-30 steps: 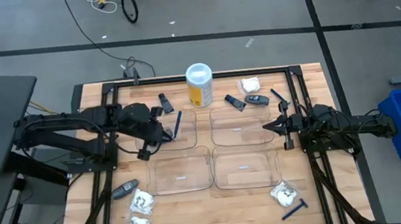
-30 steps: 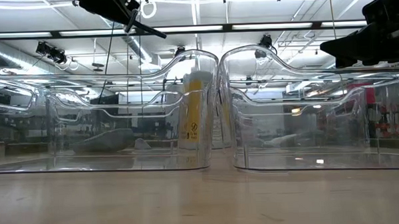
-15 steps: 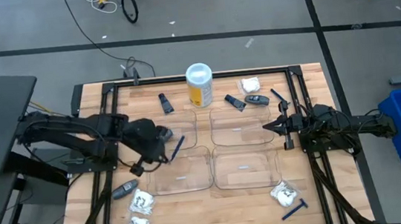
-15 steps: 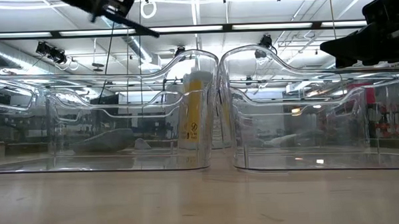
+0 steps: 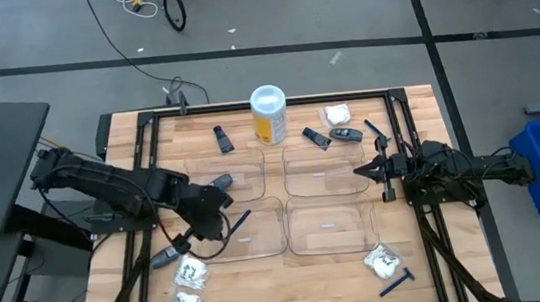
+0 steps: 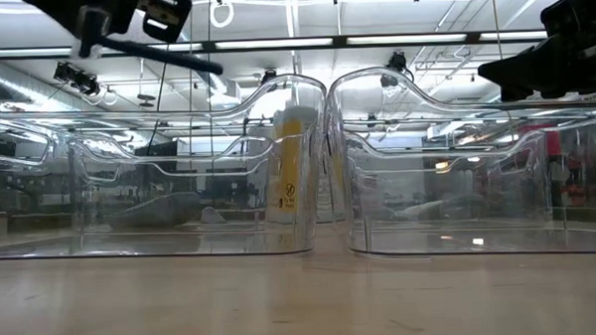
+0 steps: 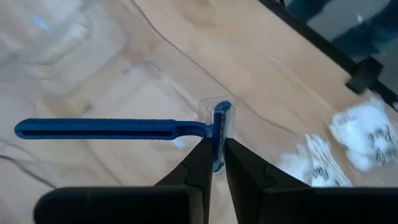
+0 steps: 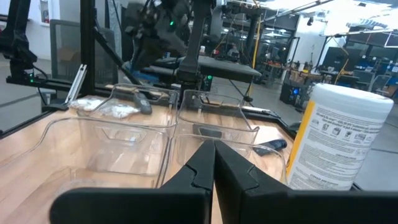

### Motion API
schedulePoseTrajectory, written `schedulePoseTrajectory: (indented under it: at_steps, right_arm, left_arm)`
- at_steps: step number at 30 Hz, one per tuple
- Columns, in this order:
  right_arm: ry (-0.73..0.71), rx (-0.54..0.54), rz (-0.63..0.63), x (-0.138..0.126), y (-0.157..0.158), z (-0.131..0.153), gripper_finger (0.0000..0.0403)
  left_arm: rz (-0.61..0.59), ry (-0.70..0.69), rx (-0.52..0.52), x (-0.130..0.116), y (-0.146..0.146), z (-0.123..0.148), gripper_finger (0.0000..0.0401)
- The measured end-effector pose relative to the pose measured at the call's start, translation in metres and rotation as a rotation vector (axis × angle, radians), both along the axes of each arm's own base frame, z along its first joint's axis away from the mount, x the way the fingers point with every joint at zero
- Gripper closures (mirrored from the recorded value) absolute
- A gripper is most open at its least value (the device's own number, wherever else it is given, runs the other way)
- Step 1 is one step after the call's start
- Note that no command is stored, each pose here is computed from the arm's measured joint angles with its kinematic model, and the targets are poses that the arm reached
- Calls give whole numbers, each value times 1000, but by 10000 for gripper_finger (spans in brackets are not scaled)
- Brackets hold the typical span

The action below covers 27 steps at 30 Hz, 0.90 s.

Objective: Pick & Place Travel size toiletries
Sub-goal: Put the left blue shaver into the bottom left transparent bin

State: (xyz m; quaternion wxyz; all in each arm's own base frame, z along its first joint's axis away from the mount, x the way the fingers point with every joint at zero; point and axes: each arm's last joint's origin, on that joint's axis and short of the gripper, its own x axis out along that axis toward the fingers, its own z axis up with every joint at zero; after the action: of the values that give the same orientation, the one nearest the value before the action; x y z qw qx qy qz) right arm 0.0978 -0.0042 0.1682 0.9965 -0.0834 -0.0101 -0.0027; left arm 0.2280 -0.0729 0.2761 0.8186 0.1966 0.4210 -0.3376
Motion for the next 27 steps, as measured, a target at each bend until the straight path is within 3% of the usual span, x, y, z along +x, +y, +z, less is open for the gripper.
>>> schedulePoseTrajectory:
  at_steps: [27]
  right_arm:
    - [22,1,-1,1,0,-2,390]
  left_arm:
    - [-56,-1,9,-1,-4,-2,341]
